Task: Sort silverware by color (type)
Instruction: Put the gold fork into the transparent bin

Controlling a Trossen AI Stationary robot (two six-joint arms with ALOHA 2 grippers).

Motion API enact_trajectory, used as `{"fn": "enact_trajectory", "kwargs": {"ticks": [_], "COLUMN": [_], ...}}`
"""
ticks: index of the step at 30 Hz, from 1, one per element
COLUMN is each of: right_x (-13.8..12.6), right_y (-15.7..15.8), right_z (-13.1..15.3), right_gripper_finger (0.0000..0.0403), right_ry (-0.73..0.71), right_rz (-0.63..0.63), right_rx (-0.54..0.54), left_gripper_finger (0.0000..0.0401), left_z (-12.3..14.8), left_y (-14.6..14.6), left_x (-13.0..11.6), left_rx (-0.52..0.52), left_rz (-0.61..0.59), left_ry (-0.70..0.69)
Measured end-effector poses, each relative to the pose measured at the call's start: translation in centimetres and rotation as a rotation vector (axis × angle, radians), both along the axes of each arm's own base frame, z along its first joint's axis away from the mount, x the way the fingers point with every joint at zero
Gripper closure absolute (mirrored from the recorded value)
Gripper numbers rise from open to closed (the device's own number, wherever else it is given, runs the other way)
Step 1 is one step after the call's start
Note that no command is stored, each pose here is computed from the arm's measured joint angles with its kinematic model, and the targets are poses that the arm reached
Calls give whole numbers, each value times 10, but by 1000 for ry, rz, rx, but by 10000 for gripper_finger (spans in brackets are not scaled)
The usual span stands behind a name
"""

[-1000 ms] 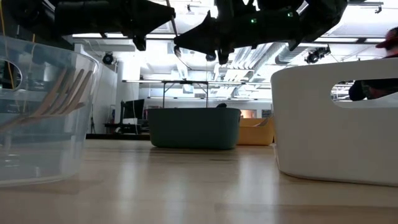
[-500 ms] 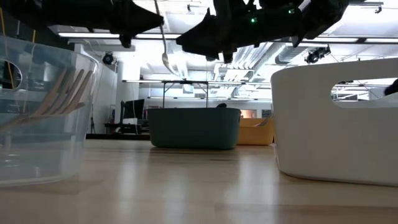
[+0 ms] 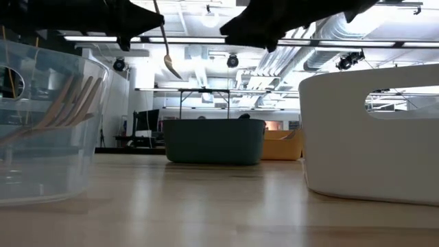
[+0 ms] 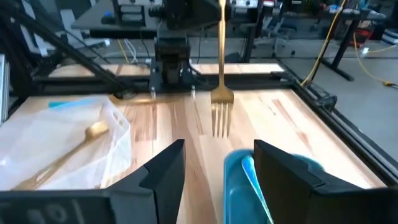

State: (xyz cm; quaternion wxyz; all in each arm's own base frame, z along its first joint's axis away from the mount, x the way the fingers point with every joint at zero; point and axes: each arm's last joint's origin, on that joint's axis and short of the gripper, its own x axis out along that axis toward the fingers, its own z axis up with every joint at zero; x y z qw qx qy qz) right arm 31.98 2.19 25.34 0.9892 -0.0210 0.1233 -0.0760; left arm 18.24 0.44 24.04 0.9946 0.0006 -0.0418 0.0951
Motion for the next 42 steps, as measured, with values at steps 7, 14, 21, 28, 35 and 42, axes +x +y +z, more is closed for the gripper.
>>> {"fn": "enact_trajectory", "kwargs": {"ticks": [7, 14, 21, 28, 35, 42], "right_x": [-6, -13, -24, -30, -33, -33], "right_y": [0, 0, -2, -6, -8, -8], "right_z": [0, -16, -38, -51, -52, -52], "right_gripper_finger": [219, 219, 219, 219, 219, 219], "right_ry": [58, 229, 349, 362, 368, 361], "right_rz": [0, -16, -52, -143, -247, -257], "right_rx": [-2, 39, 55, -17, -31, -10], "left_gripper_finger": [395, 395, 395, 395, 395, 395], "left_z": [0, -2, 23, 46, 47, 27], "left_y": [0, -5, -31, -77, -126, -157], "left_x": [-1, -2, 0, 12, 30, 44], "left_rx": [2, 10, 39, 73, 46, 84], "left_rz": [-3, -119, -241, -417, -472, -486], "left_ry": [1, 31, 242, 559, 889, 1081]}}
